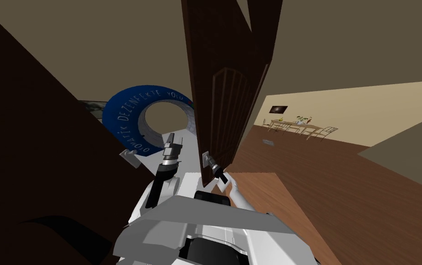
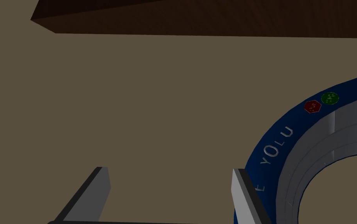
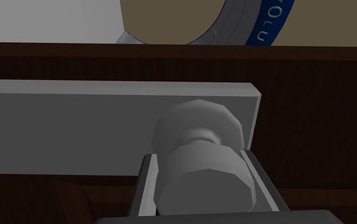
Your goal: Push the door open
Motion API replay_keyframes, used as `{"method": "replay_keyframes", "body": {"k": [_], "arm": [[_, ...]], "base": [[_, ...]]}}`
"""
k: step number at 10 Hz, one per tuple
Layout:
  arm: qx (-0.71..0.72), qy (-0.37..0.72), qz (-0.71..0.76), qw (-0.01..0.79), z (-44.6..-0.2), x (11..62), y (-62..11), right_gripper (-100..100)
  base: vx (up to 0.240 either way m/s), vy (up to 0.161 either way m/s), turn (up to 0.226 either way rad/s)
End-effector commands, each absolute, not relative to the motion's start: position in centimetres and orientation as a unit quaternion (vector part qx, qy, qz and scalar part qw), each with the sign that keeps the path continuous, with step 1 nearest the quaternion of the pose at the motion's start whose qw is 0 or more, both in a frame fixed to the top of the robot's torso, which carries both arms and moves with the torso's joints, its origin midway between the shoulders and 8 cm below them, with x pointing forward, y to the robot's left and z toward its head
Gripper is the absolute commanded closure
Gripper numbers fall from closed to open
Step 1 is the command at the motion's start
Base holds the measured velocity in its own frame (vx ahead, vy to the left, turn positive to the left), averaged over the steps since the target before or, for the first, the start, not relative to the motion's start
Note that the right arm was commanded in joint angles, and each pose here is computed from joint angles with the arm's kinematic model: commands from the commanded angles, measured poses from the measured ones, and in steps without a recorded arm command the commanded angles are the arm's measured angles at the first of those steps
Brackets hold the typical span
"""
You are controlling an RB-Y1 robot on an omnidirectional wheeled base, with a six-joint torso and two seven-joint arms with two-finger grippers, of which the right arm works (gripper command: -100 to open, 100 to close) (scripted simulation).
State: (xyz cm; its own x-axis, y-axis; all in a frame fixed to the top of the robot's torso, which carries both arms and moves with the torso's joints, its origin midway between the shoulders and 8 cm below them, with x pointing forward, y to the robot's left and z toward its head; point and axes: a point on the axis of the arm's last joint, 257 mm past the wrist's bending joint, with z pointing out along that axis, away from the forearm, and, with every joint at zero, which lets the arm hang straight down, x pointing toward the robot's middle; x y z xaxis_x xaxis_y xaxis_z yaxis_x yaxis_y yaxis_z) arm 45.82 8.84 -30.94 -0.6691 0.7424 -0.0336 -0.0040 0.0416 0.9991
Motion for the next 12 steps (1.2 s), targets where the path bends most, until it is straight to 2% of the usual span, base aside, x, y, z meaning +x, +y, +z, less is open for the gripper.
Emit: {"method": "replay_keyframes", "body": {"k": [1,5,6,12], "arm": [[0.286,0.657,0.627,0.305,-30.9,46.5,7.5,100],[0.295,0.653,0.622,0.315,-31.0,46.6,6.7,100],[0.290,0.653,0.628,0.309,-30.7,46.1,7.3,-100],[0.288,0.650,0.638,0.296,-30.1,45.2,8.3,-100]], "base": [[0.112,0.184,-0.104],[0.124,0.169,-0.166],[-0.037,0.033,-0.070],[-0.170,-0.111,-0.011]]}}
